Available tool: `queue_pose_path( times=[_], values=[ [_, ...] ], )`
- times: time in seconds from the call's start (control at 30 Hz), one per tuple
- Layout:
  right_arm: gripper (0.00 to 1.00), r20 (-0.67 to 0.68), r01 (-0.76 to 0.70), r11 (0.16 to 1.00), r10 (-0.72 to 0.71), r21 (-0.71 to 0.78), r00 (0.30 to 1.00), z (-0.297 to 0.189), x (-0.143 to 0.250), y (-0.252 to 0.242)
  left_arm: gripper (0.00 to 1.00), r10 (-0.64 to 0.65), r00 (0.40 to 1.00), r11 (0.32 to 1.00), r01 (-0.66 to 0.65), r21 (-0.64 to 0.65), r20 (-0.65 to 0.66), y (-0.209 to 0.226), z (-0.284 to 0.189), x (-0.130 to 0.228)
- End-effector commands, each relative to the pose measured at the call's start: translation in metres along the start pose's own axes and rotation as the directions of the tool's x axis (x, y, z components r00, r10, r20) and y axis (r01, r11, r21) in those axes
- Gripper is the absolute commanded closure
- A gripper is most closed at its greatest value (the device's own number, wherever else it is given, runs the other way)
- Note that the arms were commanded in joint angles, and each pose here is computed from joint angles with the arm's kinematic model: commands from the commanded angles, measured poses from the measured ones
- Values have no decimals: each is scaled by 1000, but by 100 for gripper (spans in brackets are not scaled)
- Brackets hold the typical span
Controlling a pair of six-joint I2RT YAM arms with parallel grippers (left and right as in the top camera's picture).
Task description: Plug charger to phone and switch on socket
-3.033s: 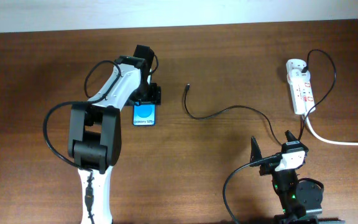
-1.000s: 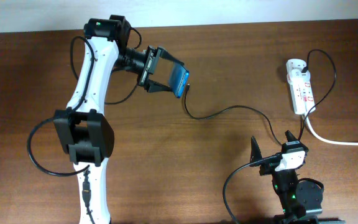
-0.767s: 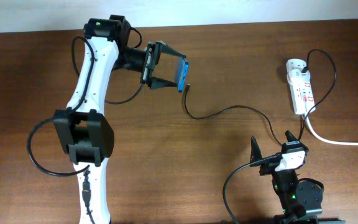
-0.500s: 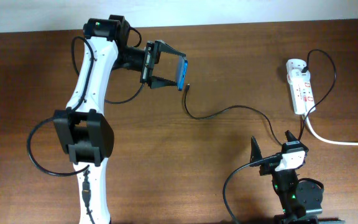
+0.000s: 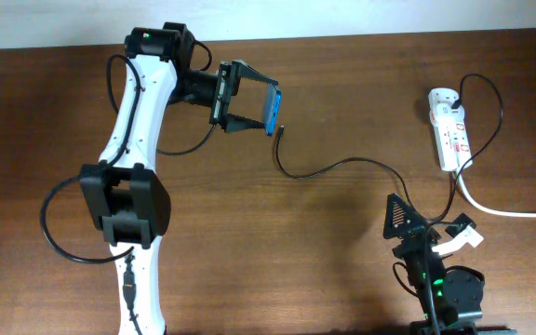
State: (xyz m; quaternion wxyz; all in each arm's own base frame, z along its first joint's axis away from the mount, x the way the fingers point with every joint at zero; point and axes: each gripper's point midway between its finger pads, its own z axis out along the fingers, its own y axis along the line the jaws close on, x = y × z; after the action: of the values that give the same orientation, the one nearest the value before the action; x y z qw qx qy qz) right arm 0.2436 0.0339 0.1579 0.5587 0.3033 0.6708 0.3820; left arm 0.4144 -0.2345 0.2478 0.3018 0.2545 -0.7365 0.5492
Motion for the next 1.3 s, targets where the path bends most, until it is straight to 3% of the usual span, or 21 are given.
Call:
queue_pose_path(
  times=[0.0, 0.3, 0.53, 0.63, 0.7, 0.8, 0.93, 1.1, 1.27],
  values=[
    [2, -72, 9, 1000, -9, 1, 997, -2, 6, 12, 100, 18, 1000, 999, -18, 34, -14, -10, -6, 10],
    [2, -282, 238, 971, -231, -7, 931, 28, -16, 85, 100, 17, 1000, 1000, -17, 12, 9, -7, -6, 6],
    [2, -540, 273, 962, -229, 2, 810, 44, -9, 118, 100, 30, 995, 997, -23, -75, 96, 7, -7, -10],
    [2, -561, 276, 961, -215, 24, 800, 60, -9, 112, 100, 29, 974, 980, 17, -199, 225, 29, -13, -32],
    [2, -596, 259, 966, -192, 28, 780, 69, 0, 105, 100, -8, 916, 939, 145, -312, 400, 54, -28, -57],
    [2, -668, 217, 976, -147, 22, 729, 81, 20, 96, 100, -56, 839, 892, 286, -351, 541, 71, -38, -71],
    [21, -730, 202, 974, -209, -99, 651, 107, 69, 111, 100, -74, 768, 844, 388, -370, 636, 82, -29, -75],
    [26, -761, 133, 991, -104, -23, 641, 127, 111, 111, 100, -92, 733, 815, 445, -373, 674, 86, -7, -70],
    [26, -760, 89, 996, -55, 4, 647, 136, 128, 117, 100, -57, 746, 823, 412, -392, 663, 83, 10, -69]
  ],
)
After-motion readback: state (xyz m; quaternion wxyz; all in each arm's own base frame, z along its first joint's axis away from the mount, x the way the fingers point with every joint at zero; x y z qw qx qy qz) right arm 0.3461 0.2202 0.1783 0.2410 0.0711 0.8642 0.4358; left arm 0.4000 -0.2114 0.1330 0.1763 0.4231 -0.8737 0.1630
